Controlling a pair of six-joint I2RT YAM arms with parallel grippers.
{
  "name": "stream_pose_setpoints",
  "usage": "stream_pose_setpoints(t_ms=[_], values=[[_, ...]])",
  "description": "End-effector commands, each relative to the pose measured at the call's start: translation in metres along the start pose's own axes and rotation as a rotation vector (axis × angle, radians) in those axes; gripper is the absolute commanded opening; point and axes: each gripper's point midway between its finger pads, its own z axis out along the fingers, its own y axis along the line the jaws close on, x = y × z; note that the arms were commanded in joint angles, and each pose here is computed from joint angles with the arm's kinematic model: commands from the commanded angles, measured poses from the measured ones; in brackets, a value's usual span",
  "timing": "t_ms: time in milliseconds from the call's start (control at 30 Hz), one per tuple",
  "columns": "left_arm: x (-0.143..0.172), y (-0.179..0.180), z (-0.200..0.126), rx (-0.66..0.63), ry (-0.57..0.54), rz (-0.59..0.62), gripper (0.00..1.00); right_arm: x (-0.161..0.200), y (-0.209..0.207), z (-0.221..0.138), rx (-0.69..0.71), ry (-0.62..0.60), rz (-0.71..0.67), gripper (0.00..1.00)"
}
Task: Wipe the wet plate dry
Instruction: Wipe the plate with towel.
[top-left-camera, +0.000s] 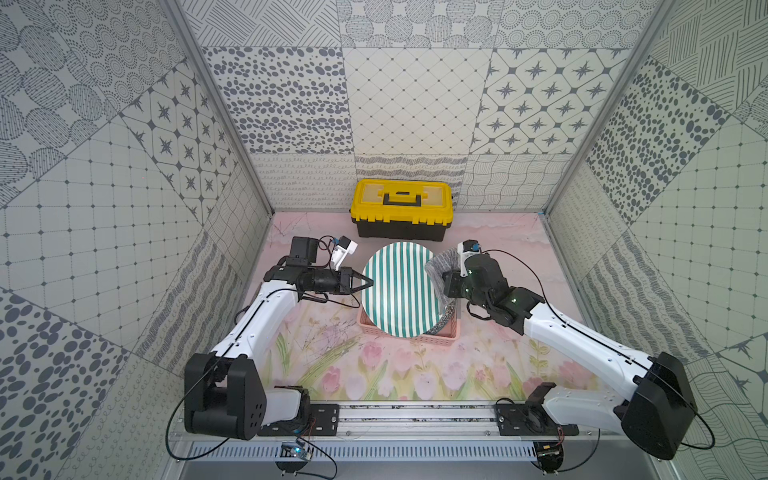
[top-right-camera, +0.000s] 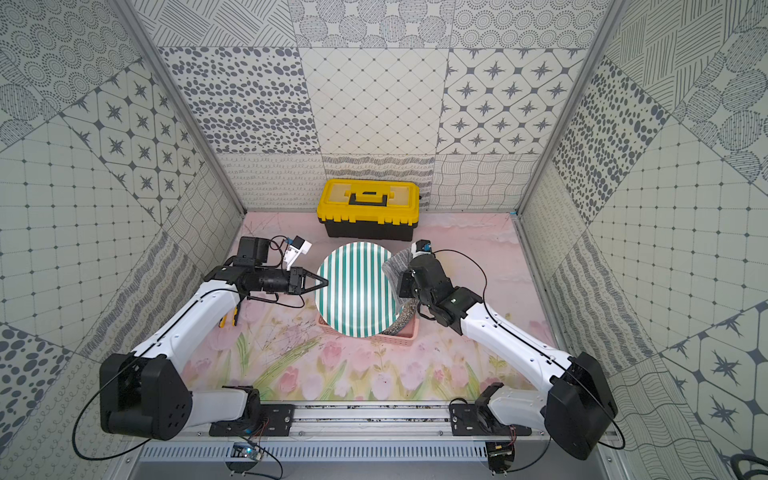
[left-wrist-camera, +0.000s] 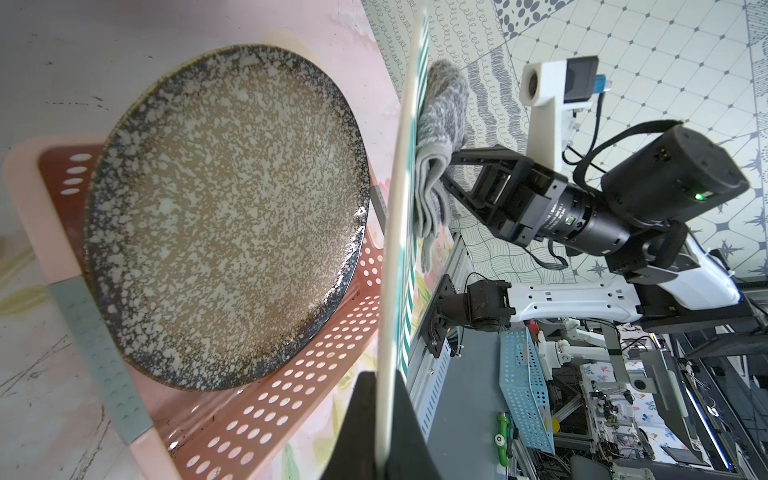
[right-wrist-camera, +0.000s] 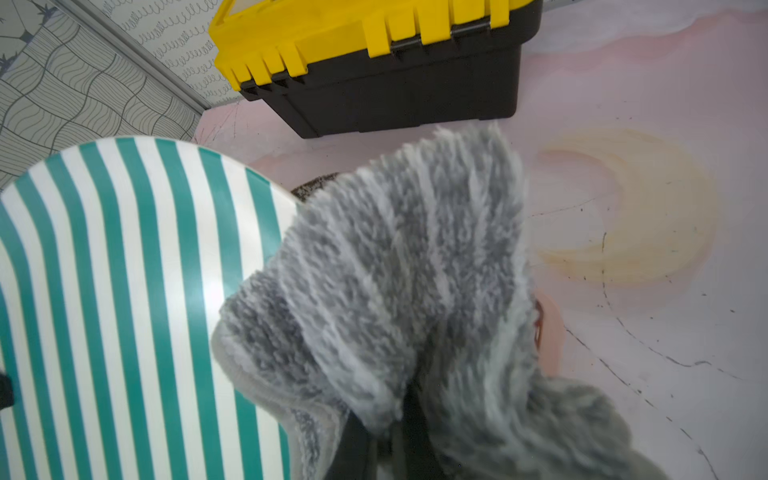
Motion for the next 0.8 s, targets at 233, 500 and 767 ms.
stream_pose_setpoints(t_ms=[233, 500, 767], values=[[-0.006, -0.034, -0.006, 0.187, -0.018, 0.091, 0.0, 0.037, 0.128, 0.013, -0.204, 0.057, -0.33, 0.0], [-0.007, -0.034, -0.006, 0.181, -0.022, 0.097, 0.0, 0.051, 0.159, 0.029, -0.282, 0.096, -0.275, 0.0], [-0.007, -0.036, -0.007, 0.187, -0.023, 0.098, 0.0, 0.04, 0.055, 0.019, -0.107, 0.068, -0.089, 0.0]])
